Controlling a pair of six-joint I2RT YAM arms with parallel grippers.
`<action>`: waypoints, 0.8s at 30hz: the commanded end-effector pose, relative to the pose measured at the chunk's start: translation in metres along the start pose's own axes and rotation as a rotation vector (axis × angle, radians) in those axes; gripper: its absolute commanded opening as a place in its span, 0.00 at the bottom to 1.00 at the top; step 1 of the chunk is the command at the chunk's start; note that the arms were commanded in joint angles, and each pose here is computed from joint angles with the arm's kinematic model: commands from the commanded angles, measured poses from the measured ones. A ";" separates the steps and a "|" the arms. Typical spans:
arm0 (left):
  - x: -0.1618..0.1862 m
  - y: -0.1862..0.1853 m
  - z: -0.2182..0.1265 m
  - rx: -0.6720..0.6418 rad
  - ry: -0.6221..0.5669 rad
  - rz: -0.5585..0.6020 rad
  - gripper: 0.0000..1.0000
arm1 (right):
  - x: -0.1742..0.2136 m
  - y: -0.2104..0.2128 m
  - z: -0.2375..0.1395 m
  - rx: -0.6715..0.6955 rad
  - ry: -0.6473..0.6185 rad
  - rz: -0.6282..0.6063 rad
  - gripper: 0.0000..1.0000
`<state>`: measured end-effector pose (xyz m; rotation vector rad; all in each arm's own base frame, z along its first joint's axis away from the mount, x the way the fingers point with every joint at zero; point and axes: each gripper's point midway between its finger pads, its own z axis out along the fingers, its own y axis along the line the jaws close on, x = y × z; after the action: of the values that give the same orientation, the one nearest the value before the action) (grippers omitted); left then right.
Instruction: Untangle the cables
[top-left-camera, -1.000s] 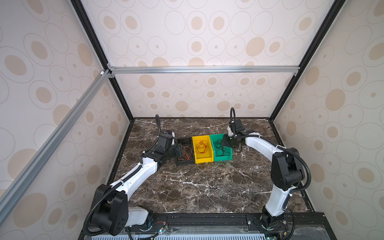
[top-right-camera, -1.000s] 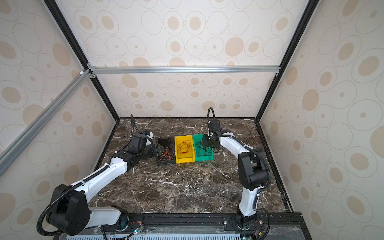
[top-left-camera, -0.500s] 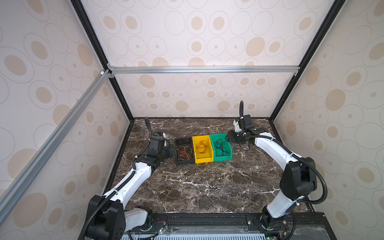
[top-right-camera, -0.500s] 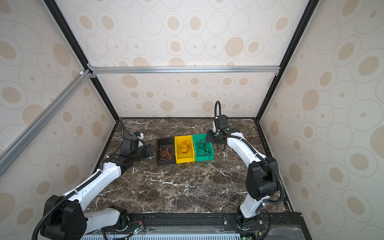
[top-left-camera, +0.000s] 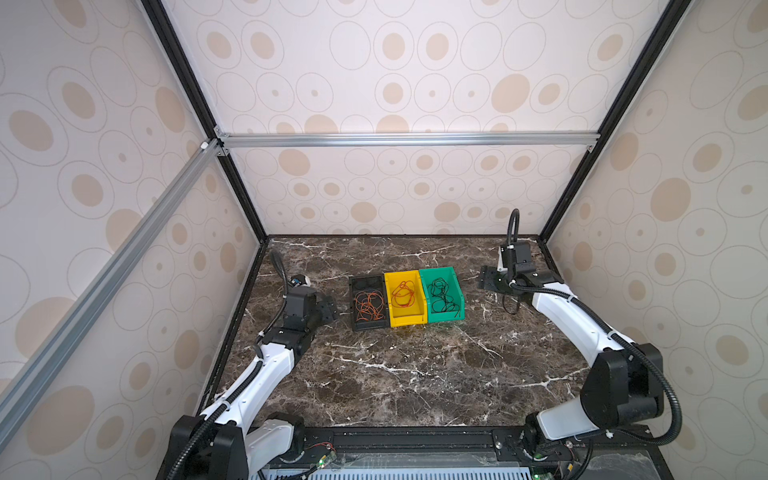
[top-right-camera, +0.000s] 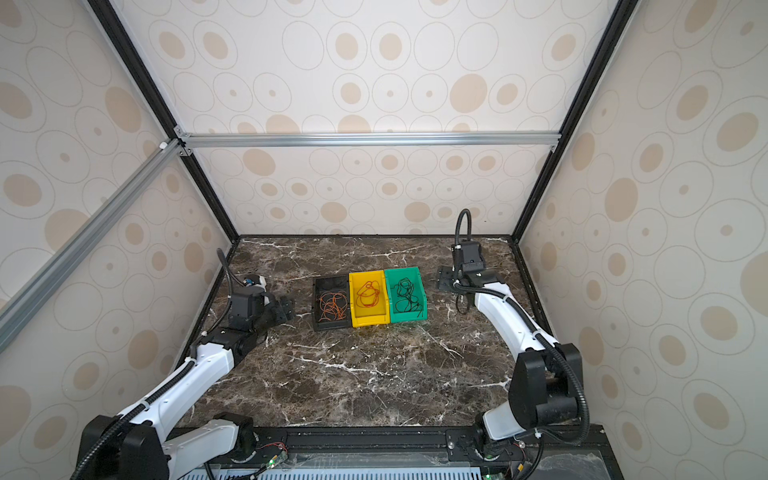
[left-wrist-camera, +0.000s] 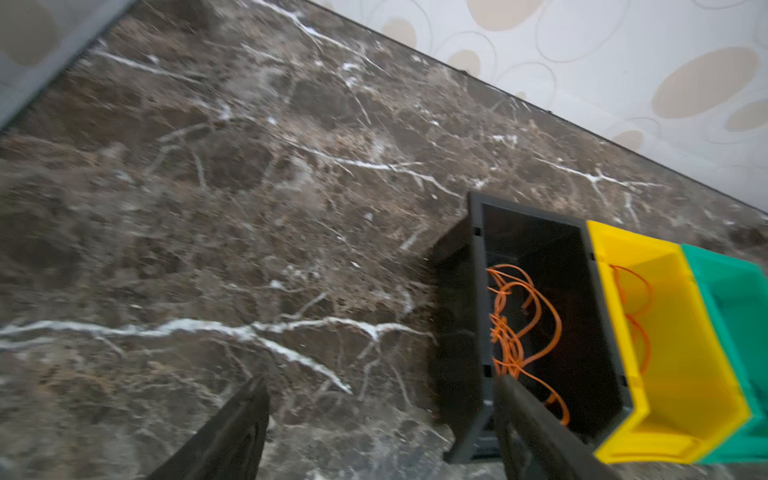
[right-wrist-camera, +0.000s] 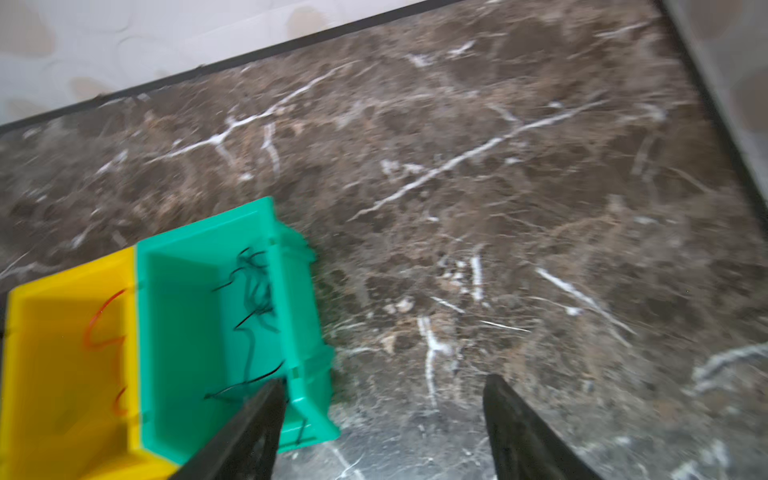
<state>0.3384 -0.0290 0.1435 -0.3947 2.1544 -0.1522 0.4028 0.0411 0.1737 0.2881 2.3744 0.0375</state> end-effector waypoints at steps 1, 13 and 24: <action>-0.034 0.026 -0.007 -0.129 -0.213 0.029 0.93 | -0.015 -0.041 -0.011 0.214 -0.170 -0.024 0.85; -0.046 0.056 0.003 -0.300 -0.505 0.232 0.98 | 0.018 -0.106 -0.007 0.492 -0.400 -0.062 1.00; -0.027 0.054 0.010 -0.162 -0.664 0.301 0.99 | 0.052 -0.079 0.018 0.194 -0.610 -0.112 1.00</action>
<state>0.3461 0.0374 0.0984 -0.2160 1.7601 0.3340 0.3503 -0.0437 0.0911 0.2995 1.9619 -0.4345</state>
